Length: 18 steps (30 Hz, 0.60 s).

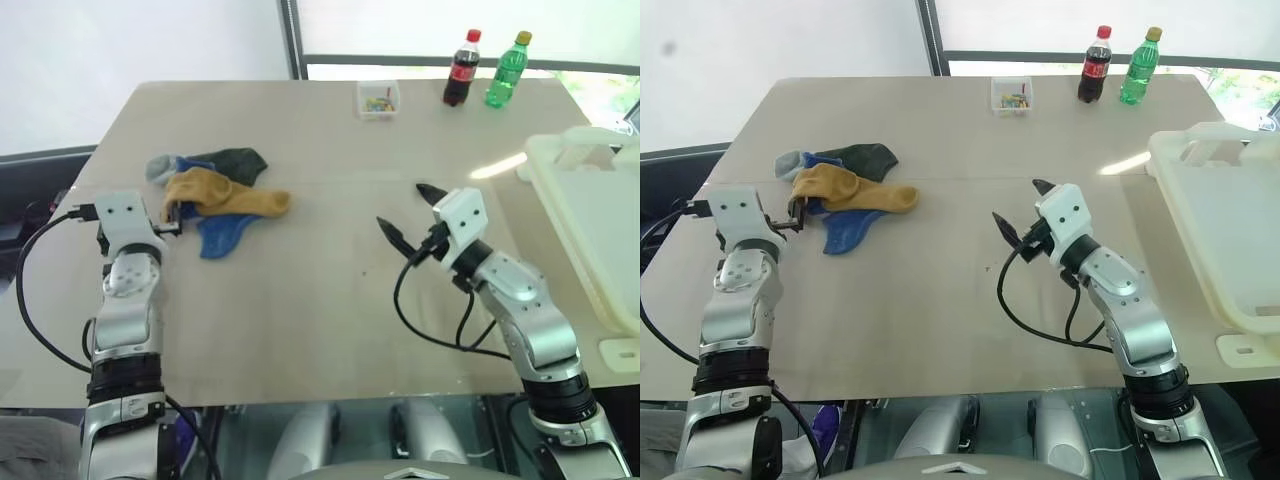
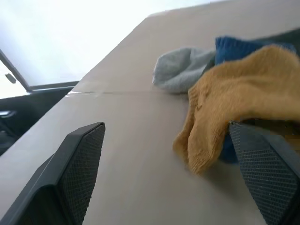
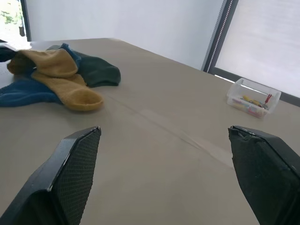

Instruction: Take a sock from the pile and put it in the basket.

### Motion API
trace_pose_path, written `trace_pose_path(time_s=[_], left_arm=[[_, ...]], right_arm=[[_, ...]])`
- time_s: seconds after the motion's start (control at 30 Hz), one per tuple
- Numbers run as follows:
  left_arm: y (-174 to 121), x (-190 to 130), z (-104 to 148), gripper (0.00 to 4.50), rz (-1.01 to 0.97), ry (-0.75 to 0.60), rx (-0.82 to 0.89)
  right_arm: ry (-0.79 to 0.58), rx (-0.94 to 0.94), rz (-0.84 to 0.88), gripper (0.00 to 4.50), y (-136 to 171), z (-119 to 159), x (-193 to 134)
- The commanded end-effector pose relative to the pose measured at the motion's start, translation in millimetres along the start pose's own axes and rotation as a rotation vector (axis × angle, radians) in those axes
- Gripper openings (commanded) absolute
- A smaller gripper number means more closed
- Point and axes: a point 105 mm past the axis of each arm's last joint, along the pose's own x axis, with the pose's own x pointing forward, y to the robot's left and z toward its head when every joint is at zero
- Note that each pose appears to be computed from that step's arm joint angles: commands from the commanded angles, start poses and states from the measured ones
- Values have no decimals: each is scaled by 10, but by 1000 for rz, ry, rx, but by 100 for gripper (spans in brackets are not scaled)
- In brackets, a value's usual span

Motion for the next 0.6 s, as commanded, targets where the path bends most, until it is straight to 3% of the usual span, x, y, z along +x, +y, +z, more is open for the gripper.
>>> trace_pose_path(time_s=[0.03,0.4,0.6], left_arm=[[132,93,93,445,49,-25,58],[-212,221,162,445,-123,-62,85],[-79,153,-17,445,-111,-11,141]], right_arm=[[-36,-13,-23,450,-40,86,-28],[-51,-19,-16,450,-34,122,-72],[-155,25,290,450,319,362,-180]])
